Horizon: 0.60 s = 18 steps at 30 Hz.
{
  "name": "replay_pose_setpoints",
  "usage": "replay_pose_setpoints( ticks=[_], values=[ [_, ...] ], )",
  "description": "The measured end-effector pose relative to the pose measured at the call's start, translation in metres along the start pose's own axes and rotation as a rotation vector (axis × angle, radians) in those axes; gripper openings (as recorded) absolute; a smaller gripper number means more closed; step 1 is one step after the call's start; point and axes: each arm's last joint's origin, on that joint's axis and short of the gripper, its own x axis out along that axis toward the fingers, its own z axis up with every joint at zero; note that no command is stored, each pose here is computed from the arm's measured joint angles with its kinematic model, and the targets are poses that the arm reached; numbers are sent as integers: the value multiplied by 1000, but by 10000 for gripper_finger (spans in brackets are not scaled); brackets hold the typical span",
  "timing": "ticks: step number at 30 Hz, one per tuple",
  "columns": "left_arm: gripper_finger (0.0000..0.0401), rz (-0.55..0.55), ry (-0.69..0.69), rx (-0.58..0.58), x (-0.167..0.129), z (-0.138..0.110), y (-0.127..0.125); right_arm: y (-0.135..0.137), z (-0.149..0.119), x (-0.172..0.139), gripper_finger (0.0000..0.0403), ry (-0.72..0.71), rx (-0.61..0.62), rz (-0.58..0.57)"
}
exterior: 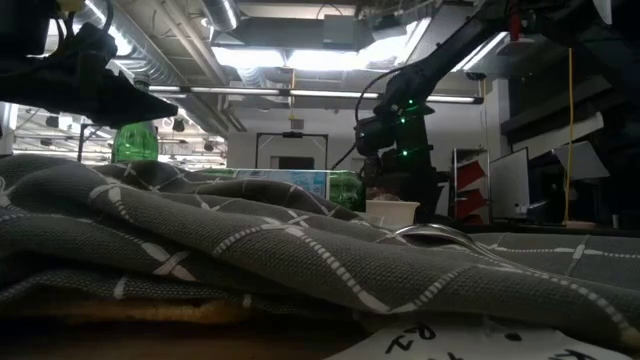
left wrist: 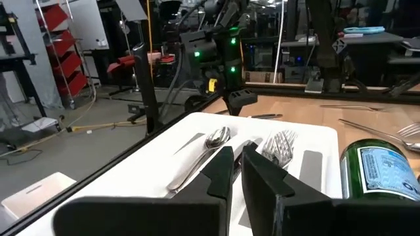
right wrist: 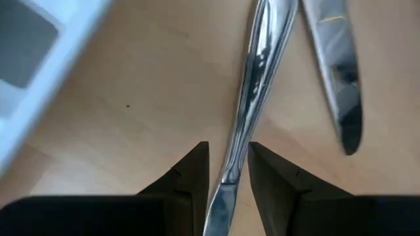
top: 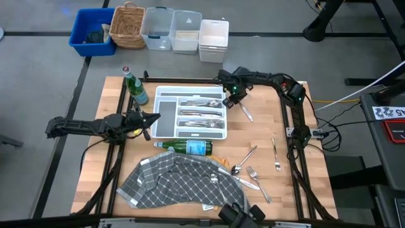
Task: Sort silverware
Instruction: Put the silver table knife into the silverware tray
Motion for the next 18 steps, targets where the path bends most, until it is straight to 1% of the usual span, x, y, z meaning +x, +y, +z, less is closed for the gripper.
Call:
replay_pose_setpoints(
  ticks=[3,7,18],
  values=[
    [21,0,0,1,0,0,0,-1,-5,5,108,34,-2,-10],
    [21,0,0,2,0,0,0,-1,-8,10,108,46,32,-28],
    [21,0,1,2,0,0,0,-1,-16,26,108,57,39,-19]
  ],
)
